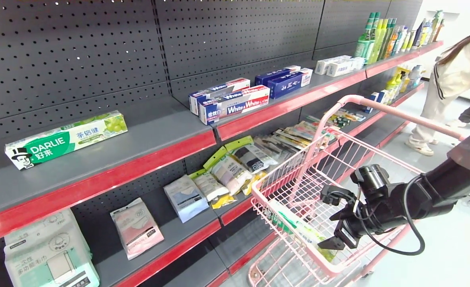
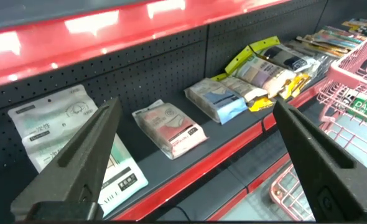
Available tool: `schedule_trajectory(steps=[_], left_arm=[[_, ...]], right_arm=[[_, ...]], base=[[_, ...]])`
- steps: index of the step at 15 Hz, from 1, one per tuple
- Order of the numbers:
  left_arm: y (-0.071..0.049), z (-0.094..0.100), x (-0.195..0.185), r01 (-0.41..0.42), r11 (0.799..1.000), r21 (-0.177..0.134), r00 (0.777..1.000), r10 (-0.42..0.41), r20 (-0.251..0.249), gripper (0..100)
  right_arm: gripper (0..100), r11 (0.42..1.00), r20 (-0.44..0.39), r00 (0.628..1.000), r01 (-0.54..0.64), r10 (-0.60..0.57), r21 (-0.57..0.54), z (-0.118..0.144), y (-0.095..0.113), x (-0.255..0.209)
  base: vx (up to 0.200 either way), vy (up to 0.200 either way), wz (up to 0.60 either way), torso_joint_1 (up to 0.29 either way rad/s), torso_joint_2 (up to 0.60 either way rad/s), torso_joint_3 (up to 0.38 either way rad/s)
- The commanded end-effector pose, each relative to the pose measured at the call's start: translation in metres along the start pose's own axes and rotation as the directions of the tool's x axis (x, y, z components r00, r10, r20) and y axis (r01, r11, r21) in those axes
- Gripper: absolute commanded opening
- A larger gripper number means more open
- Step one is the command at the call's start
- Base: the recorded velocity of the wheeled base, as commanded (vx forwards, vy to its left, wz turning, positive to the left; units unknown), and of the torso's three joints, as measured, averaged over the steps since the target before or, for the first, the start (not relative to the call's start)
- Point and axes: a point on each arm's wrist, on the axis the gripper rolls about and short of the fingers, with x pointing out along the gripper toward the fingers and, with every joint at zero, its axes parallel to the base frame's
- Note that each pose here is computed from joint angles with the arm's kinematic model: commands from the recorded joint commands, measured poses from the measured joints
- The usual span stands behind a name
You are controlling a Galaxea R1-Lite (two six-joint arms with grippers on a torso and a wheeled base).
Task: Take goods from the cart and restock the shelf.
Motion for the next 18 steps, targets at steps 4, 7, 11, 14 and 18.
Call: schedule_trajectory(steps=[4, 7, 11, 14, 18], left_arm=[[0.0, 0.0, 0.0, 0.0, 1.0, 0.0, 1.0, 0.0, -0.001, 100], [0.0, 0.0, 0.0, 0.0, 1.0, 0.0, 1.0, 0.0, -0.001, 100], [0.0, 0.0, 0.0, 0.0, 1.0, 0.0, 1.0, 0.0, -0.001, 100], [0.0, 0.0, 0.0, 0.0, 1.0, 0.0, 1.0, 0.0, -0.001, 100], [0.0, 0.0, 0.0, 0.0, 1.0, 0.0, 1.0, 0.0, -0.001, 100]], right_arm=[[100, 1.0, 0.006, 1.0, 0.006, -0.006, -0.018, 0.003, -0.004, 0.003], [100, 1.0, -0.004, 1.0, -0.002, 0.002, -0.018, 0.002, -0.006, 0.01], [100, 1.0, -0.007, 1.0, -0.005, 0.005, -0.017, 0.001, -0.006, 0.012], [100, 1.0, -0.016, 1.0, -0.007, 0.007, -0.012, 0.0, -0.007, 0.014], [100, 1.0, -0.031, 0.999, -0.02, 0.02, -0.007, -0.004, -0.005, 0.019]], base=[[0.0, 0.0, 0.0, -0.038, 0.1, 0.057], [0.0, 0.0, 0.0, 0.0, 0.0, 0.0], [0.0, 0.0, 0.0, -0.032, 0.07, 0.043], [0.0, 0.0, 0.0, -0.053, 0.14, 0.074], [0.0, 0.0, 0.0, 0.0, 0.0, 0.0]])
